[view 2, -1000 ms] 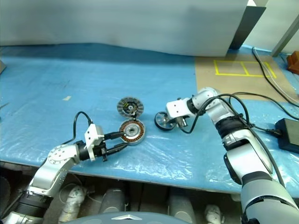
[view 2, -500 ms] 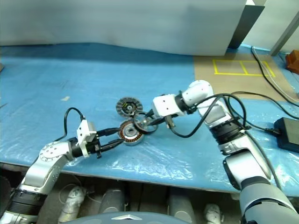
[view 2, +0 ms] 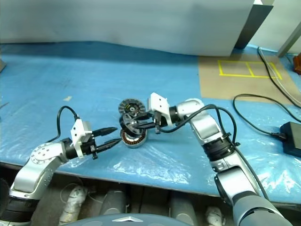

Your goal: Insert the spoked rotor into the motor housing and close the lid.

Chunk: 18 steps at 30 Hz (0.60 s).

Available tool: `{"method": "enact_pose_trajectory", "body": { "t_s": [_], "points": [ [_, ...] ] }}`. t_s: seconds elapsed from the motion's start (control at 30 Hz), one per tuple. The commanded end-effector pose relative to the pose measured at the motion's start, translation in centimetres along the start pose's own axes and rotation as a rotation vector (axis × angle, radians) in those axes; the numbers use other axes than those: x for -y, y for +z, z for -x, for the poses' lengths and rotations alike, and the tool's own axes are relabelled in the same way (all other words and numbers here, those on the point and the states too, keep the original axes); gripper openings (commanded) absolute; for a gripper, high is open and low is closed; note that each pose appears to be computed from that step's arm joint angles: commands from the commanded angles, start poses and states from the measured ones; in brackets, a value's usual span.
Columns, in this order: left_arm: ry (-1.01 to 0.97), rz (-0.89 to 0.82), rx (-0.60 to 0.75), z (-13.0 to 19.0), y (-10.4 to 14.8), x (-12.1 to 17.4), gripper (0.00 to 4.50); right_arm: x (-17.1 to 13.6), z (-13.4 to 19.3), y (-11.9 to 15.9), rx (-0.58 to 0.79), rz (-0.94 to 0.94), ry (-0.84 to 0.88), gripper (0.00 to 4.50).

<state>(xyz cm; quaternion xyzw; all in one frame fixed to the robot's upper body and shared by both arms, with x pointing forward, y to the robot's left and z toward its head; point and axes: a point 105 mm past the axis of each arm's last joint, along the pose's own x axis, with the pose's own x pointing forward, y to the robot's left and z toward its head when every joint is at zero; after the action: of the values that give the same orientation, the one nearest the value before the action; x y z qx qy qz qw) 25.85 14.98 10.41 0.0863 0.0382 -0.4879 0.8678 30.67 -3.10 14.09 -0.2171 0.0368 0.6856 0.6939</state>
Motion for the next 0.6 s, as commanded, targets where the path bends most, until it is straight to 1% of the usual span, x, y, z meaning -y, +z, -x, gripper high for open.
{"method": "enact_pose_trajectory", "body": {
  "t_s": [0.03, 0.2, 0.33, 0.47, 0.6],
  "points": [
    [-0.005, -0.032, 0.023, 0.0, 1.1, -0.2, 2.34, 0.2, 0.0, 0.9, 0.005, 0.082, -0.017, 0.76],
    [-0.017, -0.029, 0.029, -0.5, 1.2, -0.2, 2.34, 0.6, 0.1, 1.0, 0.012, 0.071, -0.036, 0.76],
    [-0.018, -0.022, 0.027, -0.5, 0.9, -0.1, 2.34, 0.2, -0.1, 0.9, 0.005, 0.071, -0.017, 0.76],
    [-0.022, -0.021, 0.03, -0.8, 1.0, 0.2, 2.34, -0.2, -0.6, -0.7, -0.053, 0.083, -0.003, 0.76],
    [-0.024, -0.019, 0.034, -1.1, 1.1, 0.3, 2.34, -0.4, -0.8, -1.7, -0.072, 0.063, 0.009, 0.76]
  ]
}}
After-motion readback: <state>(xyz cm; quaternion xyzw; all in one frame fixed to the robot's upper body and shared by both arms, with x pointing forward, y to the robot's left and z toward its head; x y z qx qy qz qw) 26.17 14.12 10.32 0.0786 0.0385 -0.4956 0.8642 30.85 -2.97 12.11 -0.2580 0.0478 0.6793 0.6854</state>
